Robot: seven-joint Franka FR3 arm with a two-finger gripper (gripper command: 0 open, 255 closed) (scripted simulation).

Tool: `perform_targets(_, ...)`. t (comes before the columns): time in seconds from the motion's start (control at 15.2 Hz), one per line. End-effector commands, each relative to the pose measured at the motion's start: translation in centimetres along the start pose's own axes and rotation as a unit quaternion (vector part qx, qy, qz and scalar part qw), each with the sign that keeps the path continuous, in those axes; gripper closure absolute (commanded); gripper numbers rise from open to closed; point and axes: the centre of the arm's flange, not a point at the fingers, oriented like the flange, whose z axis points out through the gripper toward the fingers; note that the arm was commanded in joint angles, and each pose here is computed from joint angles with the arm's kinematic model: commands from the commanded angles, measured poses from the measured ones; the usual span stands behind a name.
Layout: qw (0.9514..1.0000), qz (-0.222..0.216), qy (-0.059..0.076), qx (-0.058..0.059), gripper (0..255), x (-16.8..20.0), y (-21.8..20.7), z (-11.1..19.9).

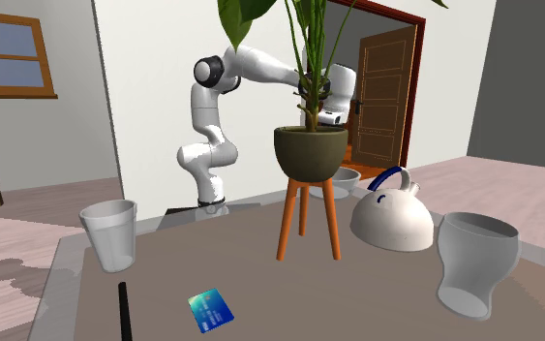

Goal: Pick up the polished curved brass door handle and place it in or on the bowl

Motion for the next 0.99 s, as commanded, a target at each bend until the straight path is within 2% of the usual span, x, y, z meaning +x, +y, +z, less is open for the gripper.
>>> perform_targets(0.0, 1.0000, 0.000, 0.000, 0.000, 255, 0.0, 0.0, 0.1)
perform_targets(0.26, 1.0000, 0.000, 0.000, 0.000, 255, 0.0, 0.0, 0.1)
perform_targets(0.33, 1.0000, 0.000, 0.000, 0.000, 0, 0.0, 0.0, 0.1)
perform_targets(0.66, 1.0000, 0.000, 0.000, 0.000, 0, 0.0, 0.0, 0.1)
perform_targets(0.92, 1.0000, 0.000, 0.000, 0.000, 0, 0.0, 0.0, -4.9)
